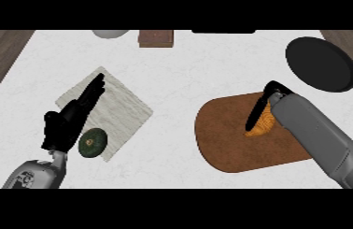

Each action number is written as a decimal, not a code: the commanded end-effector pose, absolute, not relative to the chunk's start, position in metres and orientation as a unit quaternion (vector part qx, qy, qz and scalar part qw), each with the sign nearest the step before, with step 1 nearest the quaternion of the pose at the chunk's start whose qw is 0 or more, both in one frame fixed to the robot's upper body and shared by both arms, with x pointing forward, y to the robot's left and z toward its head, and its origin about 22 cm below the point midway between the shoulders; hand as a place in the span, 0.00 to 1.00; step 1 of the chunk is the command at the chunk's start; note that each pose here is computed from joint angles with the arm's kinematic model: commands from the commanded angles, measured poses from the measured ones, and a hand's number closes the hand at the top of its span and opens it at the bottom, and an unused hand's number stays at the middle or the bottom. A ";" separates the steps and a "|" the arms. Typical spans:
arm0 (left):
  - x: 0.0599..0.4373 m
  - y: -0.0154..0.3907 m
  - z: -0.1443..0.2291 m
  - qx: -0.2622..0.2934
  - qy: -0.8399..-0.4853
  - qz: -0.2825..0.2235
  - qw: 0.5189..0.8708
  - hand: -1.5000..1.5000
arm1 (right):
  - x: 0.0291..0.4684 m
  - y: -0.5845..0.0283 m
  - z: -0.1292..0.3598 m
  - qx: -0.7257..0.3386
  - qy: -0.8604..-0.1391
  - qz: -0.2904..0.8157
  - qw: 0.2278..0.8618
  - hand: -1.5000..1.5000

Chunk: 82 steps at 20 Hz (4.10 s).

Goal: Pick the croissant from the cutting board and place it in the pan

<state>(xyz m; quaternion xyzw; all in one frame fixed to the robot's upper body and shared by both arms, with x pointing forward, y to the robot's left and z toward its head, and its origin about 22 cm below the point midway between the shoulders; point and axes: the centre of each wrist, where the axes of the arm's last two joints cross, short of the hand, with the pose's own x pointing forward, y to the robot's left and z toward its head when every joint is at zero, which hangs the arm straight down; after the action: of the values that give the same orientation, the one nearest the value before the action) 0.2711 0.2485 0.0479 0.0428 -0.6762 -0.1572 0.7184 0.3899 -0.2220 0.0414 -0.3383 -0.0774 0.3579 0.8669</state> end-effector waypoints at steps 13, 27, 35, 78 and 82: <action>0.273 0.251 0.054 0.055 -0.678 -0.160 0.715 0.50 | 0.381 -0.209 0.022 -0.330 -0.014 0.376 0.866 1.00; 0.276 0.241 0.057 0.043 -0.673 -0.157 0.721 0.50 | 0.383 -0.140 0.093 -0.497 -0.451 0.342 0.658 1.00; 0.264 0.263 0.047 0.042 -0.675 -0.158 0.720 0.50 | 0.383 -0.133 0.129 -0.575 -0.544 0.240 0.562 1.00; 0.289 0.239 0.069 0.021 -0.687 -0.184 0.703 0.50 | 0.379 -0.438 0.066 -0.651 -0.516 0.057 0.553 1.00; 0.285 0.227 0.064 0.013 -0.696 -0.183 0.694 0.50 | 0.357 -0.468 0.063 -0.603 -0.406 0.044 0.685 0.00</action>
<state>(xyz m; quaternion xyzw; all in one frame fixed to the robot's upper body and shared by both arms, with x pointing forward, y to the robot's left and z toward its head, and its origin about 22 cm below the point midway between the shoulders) 0.2850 0.2285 0.0627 0.0175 -0.6932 -0.1842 0.6966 0.3673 -0.4548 0.0646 -0.6314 -0.4469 0.0472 0.6320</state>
